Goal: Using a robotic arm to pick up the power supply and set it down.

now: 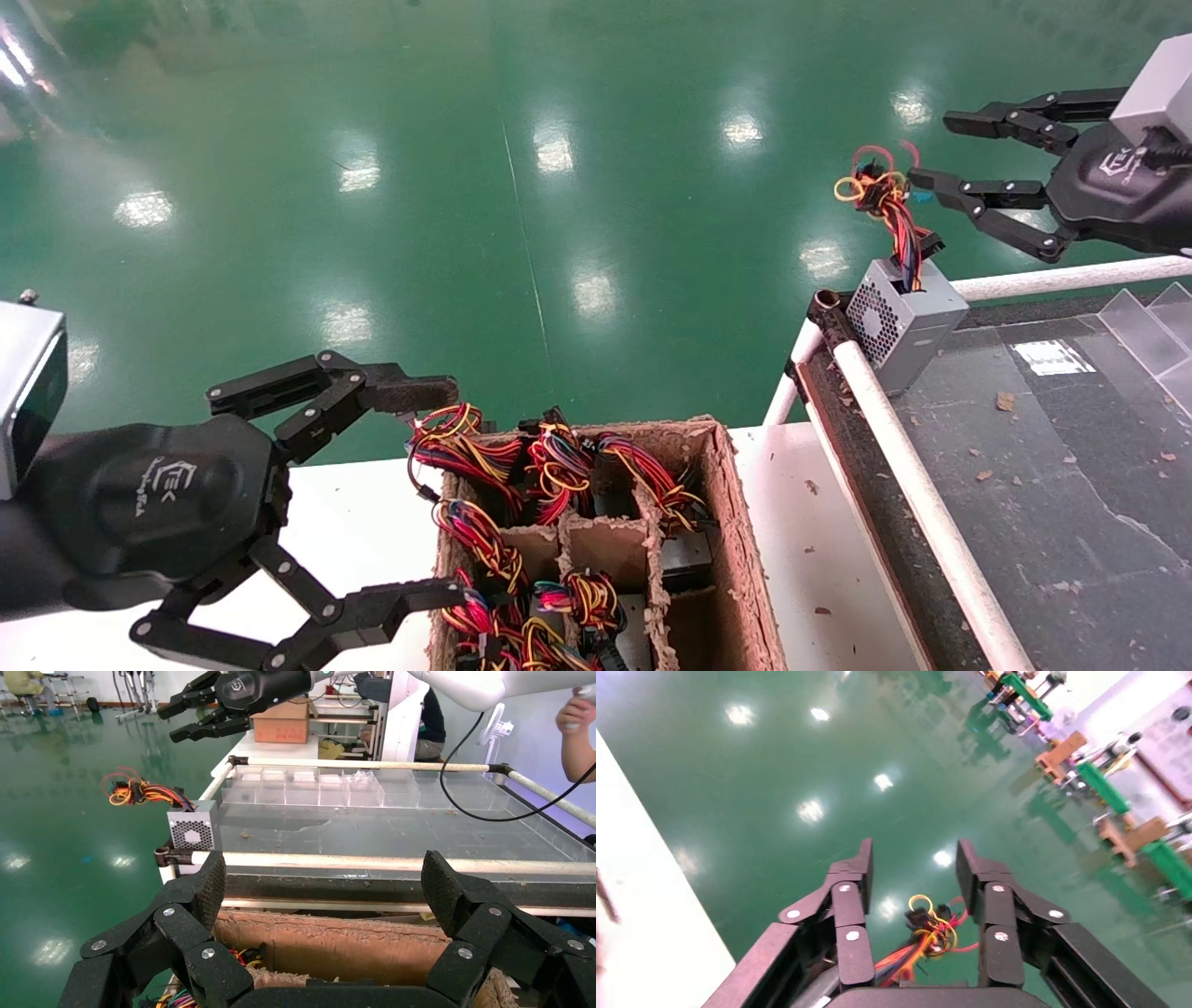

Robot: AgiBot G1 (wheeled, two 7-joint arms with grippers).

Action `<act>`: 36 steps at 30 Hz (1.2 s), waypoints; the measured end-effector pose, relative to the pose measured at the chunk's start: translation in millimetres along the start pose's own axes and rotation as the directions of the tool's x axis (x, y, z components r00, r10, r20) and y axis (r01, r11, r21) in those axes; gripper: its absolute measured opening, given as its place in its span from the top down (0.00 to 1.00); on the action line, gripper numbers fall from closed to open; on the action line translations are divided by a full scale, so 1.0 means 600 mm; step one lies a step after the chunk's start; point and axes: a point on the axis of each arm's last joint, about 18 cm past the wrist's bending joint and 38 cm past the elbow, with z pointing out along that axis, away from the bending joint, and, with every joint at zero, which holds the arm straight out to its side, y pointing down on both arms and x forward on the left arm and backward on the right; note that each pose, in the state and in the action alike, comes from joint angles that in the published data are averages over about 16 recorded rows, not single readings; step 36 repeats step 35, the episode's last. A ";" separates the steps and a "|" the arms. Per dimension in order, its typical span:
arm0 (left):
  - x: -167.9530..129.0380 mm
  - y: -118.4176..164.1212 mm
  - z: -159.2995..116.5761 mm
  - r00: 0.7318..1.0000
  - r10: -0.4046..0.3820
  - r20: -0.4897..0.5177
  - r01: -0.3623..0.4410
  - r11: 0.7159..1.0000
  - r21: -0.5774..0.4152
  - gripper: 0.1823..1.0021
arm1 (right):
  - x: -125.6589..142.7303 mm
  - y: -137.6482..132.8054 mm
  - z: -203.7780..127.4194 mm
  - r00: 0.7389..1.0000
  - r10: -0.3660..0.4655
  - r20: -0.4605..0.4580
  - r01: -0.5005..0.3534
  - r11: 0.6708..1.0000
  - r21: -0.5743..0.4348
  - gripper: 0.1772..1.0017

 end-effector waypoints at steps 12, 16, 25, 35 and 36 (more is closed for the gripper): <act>0.000 0.000 0.000 1.000 0.000 0.000 0.000 1.000 0.000 0.00 | -0.054 -0.020 0.002 0.989 0.096 0.109 -0.105 0.991 0.082 0.42; 0.000 0.000 0.000 1.000 0.000 0.000 0.000 1.000 0.000 0.00 | -0.075 -0.027 0.001 0.981 0.123 0.151 -0.140 0.984 0.107 0.31; 0.000 0.000 0.000 1.000 0.000 0.000 0.000 1.000 0.000 0.00 | -0.121 -0.045 -0.004 0.951 0.181 0.250 -0.224 0.962 0.154 0.12; 0.000 0.000 0.000 1.000 0.000 0.000 0.000 1.000 0.000 0.00 | -0.154 -0.058 -0.010 0.920 0.218 0.325 -0.286 0.941 0.179 0.04; 0.000 0.000 0.000 1.000 0.000 0.000 0.000 1.000 0.000 0.00 | -0.154 -0.058 -0.010 0.920 0.218 0.325 -0.286 0.941 0.179 0.04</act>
